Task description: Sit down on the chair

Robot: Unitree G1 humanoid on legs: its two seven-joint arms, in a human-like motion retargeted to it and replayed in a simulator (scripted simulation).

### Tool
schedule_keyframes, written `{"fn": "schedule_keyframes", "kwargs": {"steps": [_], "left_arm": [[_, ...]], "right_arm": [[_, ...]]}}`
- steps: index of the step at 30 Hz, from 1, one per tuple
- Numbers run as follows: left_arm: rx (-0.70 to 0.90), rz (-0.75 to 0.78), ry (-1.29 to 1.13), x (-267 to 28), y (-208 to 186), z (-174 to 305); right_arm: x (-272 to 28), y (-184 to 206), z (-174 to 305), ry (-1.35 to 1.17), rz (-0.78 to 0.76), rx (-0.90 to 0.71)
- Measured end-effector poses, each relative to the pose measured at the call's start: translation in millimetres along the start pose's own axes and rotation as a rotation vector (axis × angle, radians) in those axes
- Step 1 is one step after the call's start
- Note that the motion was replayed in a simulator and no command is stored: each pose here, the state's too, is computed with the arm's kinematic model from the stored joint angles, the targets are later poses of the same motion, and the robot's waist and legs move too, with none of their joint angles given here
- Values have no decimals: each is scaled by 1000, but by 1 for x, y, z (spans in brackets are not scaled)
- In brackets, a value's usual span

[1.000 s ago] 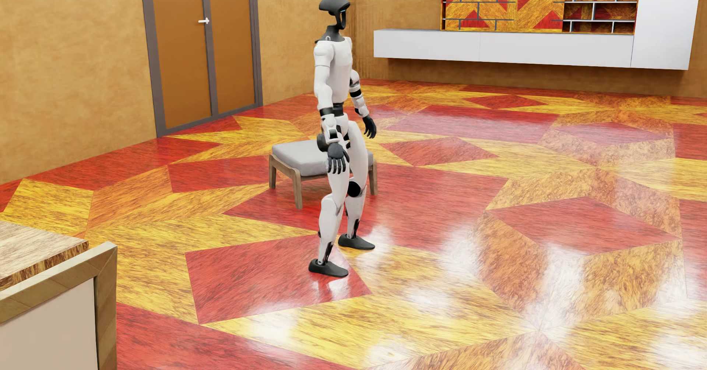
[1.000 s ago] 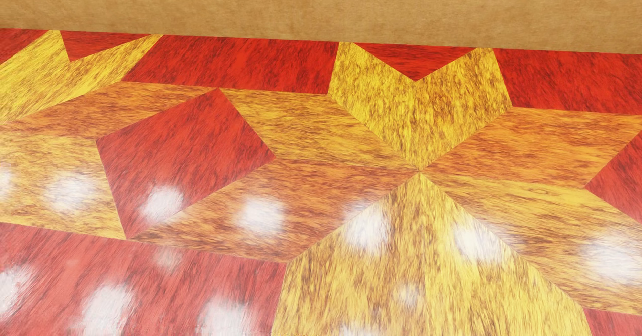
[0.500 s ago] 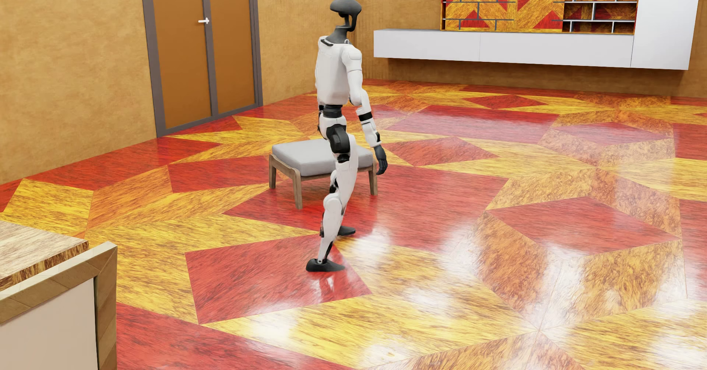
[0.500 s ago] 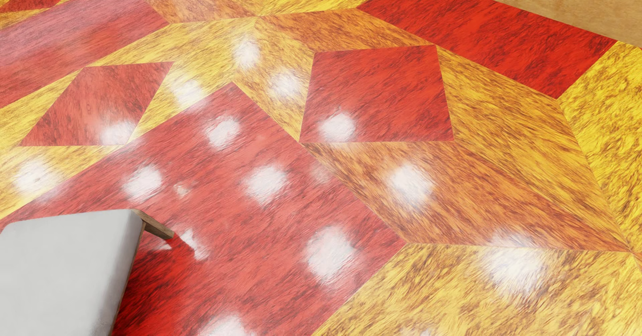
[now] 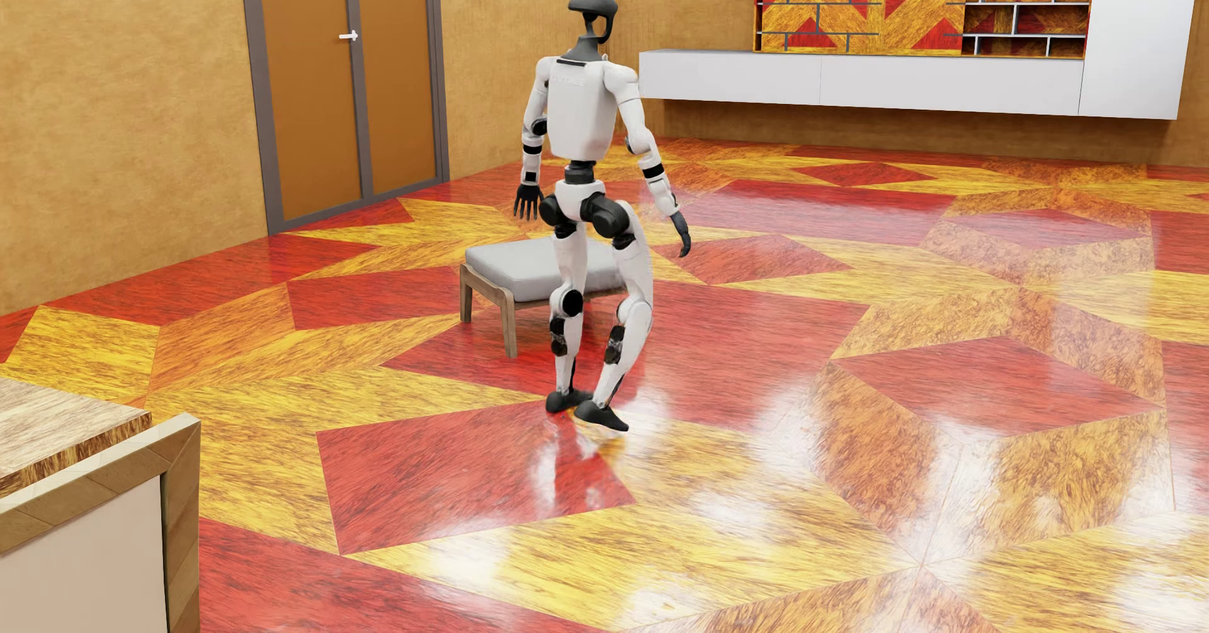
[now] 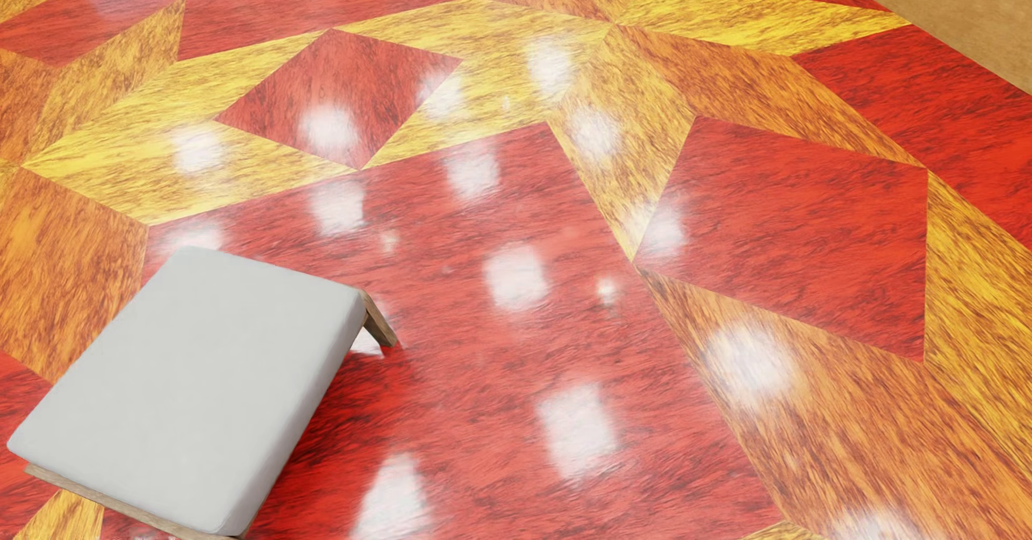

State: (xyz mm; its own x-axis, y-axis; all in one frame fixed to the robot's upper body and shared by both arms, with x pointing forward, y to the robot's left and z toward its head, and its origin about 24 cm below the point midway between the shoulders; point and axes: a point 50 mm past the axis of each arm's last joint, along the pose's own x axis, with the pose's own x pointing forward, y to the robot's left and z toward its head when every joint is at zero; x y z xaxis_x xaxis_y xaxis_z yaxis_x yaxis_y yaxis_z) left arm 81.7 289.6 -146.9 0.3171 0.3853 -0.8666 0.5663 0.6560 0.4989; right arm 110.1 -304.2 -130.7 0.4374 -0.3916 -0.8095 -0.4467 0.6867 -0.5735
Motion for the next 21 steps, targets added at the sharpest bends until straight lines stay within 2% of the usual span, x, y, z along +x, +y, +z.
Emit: {"fn": "schedule_keyframes", "kwargs": {"steps": [8, 14, 21], "left_arm": [[91, 40, -146, 2, 19, 41], [76, -24, -68, 0, 0, 12], [85, 9, -66, 1, 5, 15]], "right_arm": [[-1, -4, -13, 54, 11, 28], [-7, 4, -35, 114, 36, 32], [0, -9, 3, -34, -32, -4]]}}
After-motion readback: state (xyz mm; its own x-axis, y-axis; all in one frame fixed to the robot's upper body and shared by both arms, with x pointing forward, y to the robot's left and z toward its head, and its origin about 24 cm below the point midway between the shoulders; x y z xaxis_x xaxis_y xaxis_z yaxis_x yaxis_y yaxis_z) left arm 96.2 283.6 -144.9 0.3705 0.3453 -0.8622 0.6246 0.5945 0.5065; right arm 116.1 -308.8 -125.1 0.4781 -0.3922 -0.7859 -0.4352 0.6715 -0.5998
